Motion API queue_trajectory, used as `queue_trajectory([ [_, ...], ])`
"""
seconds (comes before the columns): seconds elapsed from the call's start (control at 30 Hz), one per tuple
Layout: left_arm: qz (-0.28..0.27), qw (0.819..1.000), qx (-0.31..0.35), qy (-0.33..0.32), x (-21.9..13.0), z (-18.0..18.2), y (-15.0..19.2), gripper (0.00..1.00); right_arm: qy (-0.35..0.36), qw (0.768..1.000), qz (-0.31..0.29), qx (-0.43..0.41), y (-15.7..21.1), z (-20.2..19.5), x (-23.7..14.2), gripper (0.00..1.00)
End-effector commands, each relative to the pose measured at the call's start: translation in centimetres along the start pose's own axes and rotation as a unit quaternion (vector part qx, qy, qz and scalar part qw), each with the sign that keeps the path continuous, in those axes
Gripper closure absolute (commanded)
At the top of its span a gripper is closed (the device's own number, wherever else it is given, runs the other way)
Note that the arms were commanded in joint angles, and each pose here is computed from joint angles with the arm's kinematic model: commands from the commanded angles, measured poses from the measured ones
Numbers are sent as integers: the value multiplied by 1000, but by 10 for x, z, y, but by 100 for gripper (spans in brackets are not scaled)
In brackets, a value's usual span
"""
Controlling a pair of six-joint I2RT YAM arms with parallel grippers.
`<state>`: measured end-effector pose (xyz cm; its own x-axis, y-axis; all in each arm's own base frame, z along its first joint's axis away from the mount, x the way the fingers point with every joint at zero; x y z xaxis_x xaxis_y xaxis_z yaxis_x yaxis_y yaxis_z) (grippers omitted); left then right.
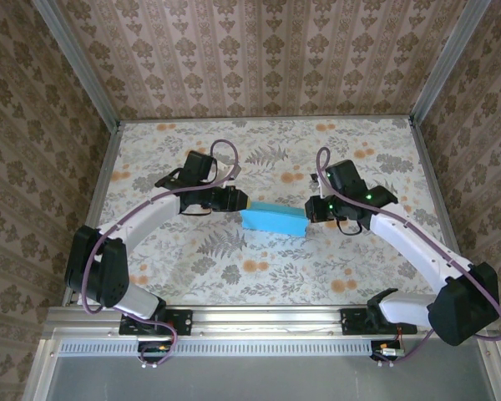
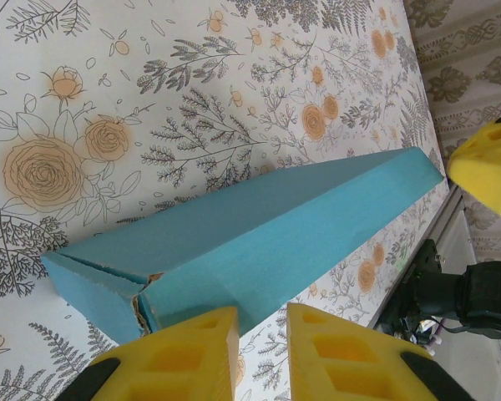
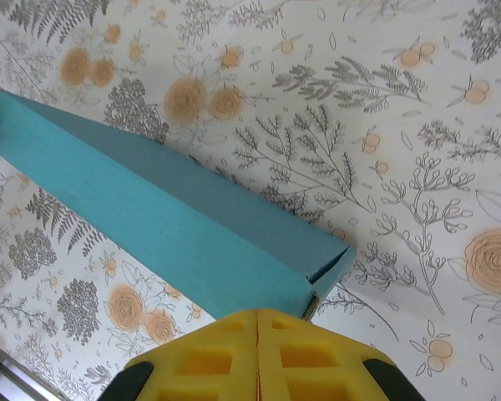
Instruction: Fold the paper box
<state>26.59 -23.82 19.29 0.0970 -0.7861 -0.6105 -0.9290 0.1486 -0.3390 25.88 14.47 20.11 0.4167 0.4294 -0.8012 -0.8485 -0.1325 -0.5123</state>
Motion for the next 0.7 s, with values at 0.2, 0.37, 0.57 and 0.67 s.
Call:
queue_trajectory([
  [0.2, 14, 1000, -18, -7, 6, 5, 8, 78, -3, 1000, 15, 14, 13, -3, 10, 91],
  [0.37, -15, 999, -12, 28, -8, -12, -1, 77, 8, 1000, 21, 16, 16, -6, 13, 91],
  [0.57, -56, 998, 6, 39, -28, -21, -12, 71, 11, 1000, 23, 15, 17, -7, 14, 91],
  [0.67, -51, 998, 4, 32, -27, -17, -12, 71, 10, 1000, 22, 14, 16, -7, 13, 91],
])
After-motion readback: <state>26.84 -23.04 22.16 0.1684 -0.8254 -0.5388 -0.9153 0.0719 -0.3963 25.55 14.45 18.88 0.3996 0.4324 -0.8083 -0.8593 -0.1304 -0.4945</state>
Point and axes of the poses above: each hand's point on the last joint's axis, 136 mm out from that joint toward the fingers, its own x axis out along the fingers, its own z axis along the line the jaws close on, y = z × x, the point moved 5 cm from there along -x, back along the fingers, and after that the axes turned 5 degrees about -x, right-handed, at the moved point
